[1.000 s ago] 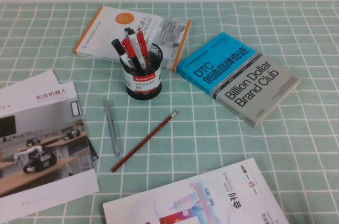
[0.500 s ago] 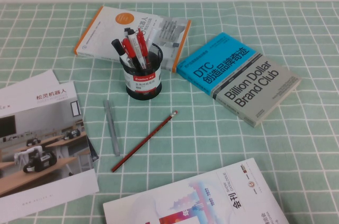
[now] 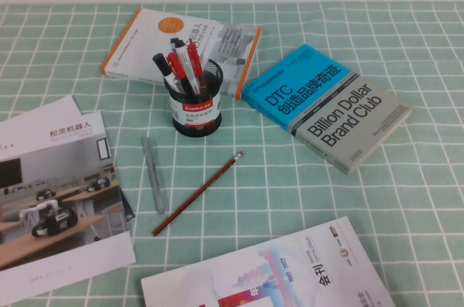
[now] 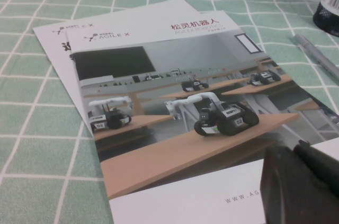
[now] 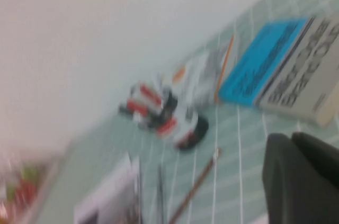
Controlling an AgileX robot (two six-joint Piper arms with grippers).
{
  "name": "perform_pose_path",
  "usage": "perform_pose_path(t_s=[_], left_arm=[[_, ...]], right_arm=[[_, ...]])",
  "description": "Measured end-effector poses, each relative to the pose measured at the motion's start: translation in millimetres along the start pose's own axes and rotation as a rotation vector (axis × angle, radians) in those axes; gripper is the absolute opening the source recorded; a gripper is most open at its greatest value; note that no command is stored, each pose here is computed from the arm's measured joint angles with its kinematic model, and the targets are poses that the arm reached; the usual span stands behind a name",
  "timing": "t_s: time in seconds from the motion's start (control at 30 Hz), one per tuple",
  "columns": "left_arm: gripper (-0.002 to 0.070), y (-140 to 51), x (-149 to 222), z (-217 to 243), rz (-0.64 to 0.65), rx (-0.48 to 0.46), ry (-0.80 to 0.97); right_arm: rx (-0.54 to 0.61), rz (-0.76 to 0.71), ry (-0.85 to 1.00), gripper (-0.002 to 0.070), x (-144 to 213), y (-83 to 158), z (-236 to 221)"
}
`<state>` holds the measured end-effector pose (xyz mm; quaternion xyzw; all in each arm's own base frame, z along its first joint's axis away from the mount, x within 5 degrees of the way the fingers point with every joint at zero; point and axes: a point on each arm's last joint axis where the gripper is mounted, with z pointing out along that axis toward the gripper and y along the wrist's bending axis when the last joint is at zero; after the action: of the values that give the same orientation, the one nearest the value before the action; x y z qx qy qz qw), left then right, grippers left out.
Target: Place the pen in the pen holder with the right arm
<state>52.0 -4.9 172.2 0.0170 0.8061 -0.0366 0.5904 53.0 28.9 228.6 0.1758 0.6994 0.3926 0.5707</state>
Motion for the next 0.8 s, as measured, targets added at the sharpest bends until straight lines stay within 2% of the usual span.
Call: perform_pose_path(t_s=[0.27,0.4,0.5,0.57,0.67,0.8], left_arm=[[-0.0006,0.0,0,0,0.000,0.000,0.000],[-0.0006,0.0,0,0,0.000,0.000,0.000],[-0.0006,0.0,0,0,0.000,0.000,0.000],[-0.0006,0.0,0,0,0.000,0.000,0.000],[-0.0006,0.0,0,0,0.000,0.000,0.000],[-0.0006,0.0,0,0,0.000,0.000,0.000]], right_arm=[[0.076,-0.236,0.467,-0.0019,-38,57,35],[0.189,-0.317,0.691,-0.0019,-60,67,63],[0.273,-0.343,0.796,-0.0019,-74,68,86],[0.289,-0.350,0.834,-0.0019,-80,70,101],[0.290,-0.357,0.903,-0.0019,-77,76,129],[0.306,-0.411,1.007,-0.0019,-52,90,170]])
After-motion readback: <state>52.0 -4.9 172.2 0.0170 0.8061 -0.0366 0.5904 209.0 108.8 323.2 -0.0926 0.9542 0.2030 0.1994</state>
